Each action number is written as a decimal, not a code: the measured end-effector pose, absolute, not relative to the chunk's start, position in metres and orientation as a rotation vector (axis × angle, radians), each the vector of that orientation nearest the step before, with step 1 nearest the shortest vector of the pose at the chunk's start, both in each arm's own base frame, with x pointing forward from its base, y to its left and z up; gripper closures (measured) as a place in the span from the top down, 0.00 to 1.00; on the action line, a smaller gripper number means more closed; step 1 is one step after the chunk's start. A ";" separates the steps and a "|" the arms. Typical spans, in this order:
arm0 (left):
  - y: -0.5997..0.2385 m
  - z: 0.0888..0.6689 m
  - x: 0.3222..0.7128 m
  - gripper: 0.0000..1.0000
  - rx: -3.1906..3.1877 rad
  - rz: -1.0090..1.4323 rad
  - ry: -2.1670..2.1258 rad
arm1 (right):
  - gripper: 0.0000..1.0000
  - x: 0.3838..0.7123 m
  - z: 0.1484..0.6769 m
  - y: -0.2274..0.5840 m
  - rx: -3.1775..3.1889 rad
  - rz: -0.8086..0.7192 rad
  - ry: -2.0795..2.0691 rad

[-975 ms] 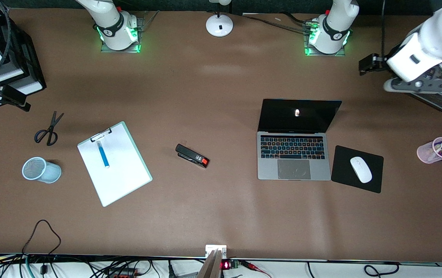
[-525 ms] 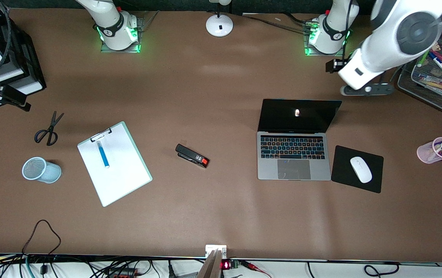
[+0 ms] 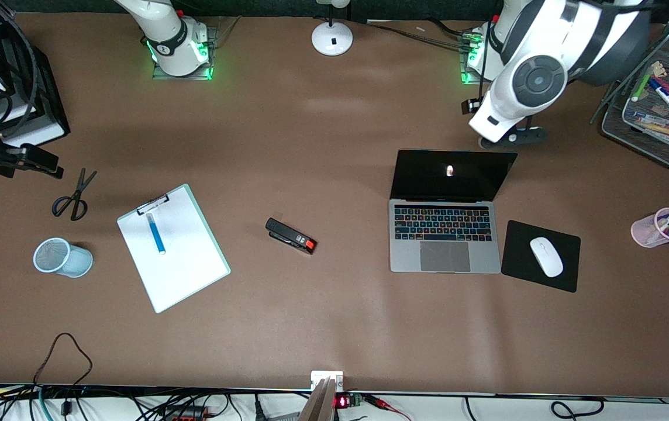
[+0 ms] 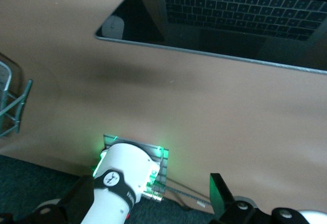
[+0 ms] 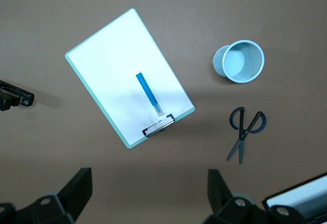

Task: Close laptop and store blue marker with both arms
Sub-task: 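Lower the left gripper to the lid while the right gripper reaches the marker, then push the laptop lid down with the left gripper while the right grasps marker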

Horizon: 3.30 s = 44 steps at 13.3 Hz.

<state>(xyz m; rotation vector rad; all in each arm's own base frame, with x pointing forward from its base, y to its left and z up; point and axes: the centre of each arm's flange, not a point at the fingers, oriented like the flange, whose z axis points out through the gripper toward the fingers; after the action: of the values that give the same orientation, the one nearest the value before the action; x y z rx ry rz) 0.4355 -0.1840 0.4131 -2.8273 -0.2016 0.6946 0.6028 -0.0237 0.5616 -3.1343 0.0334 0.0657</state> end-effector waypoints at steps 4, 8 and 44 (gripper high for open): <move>-0.180 0.368 0.428 1.00 -2.857 0.648 -0.213 | 1.00 0.610 0.548 -0.026 -3.103 0.082 0.052; -0.185 0.352 0.432 1.00 -2.914 0.576 -0.218 | 1.00 0.622 0.526 -0.031 -3.072 0.075 0.084; -0.178 0.311 0.549 1.00 -3.195 0.160 -0.390 | 0.78 0.695 0.208 0.040 -3.036 0.152 -0.708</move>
<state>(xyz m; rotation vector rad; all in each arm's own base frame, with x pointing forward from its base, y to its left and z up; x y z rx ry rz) 0.5493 -0.1780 0.3111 -3.1949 -0.3903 0.1598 0.6952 0.0402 0.2079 -3.0355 -0.7077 0.1525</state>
